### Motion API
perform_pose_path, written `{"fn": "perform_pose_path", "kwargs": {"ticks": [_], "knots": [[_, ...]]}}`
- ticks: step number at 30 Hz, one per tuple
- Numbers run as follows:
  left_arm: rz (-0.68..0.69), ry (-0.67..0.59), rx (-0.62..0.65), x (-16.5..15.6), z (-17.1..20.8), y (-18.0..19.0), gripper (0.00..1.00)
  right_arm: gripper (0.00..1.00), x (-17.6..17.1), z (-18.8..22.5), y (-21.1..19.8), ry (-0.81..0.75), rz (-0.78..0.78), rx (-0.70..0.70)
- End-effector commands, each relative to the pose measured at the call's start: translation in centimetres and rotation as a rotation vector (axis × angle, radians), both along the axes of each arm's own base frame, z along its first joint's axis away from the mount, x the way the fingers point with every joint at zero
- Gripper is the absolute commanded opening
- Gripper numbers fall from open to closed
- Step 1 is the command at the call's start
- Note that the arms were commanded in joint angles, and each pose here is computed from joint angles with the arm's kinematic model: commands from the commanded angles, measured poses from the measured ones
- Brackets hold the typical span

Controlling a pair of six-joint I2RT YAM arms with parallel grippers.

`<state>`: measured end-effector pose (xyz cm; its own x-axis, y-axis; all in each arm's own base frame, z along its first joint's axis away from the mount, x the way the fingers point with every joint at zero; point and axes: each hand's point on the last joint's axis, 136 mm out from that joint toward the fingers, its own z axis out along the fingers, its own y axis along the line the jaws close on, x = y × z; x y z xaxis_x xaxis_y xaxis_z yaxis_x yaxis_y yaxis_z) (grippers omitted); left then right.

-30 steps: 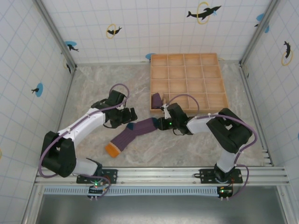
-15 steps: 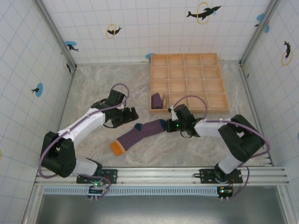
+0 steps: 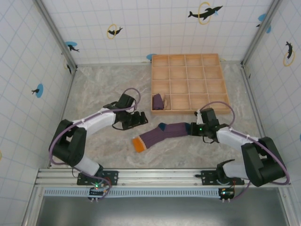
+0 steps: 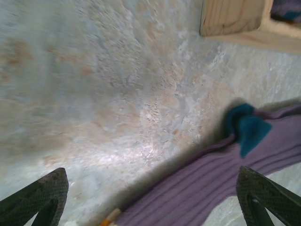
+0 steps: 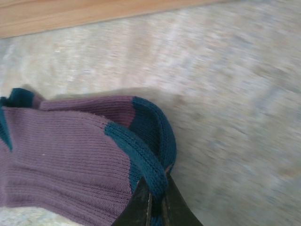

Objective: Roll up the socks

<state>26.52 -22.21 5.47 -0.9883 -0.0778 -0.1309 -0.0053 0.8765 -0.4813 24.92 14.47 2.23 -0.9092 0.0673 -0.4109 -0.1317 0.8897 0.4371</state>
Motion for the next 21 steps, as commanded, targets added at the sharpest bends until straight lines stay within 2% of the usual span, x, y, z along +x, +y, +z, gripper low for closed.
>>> {"fn": "perform_pose_path", "kwargs": {"ticks": [1,4,9,14,17,21], "knots": [[-0.069,-0.007,-0.020,-0.2,-1.1,-1.4,0.93,0.07,-0.7,-0.3,-1.4,0.025,-0.021,-0.007],[-0.109,0.021,-0.018,-1.5,-2.4,-1.7,0.93,0.12,-0.5,-0.7,-2.8,0.042,-0.060,-0.040],[-0.160,0.045,-0.016,-3.5,-3.2,-2.5,0.93,0.30,0.2,-0.6,-3.4,0.052,-0.082,-0.043],[-0.174,0.070,-0.027,-5.2,-3.4,-3.4,0.93,0.68,1.3,1.2,-3.4,-0.020,-0.110,-0.036],[-0.182,0.086,-0.031,-6.5,-3.4,-3.9,0.93,0.99,1.8,2.6,-3.7,-0.079,-0.130,-0.051],[-0.163,0.113,-0.019,-8.1,-3.7,-3.7,0.93,1.00,1.8,4.2,-3.8,-0.132,-0.135,-0.063]]}}
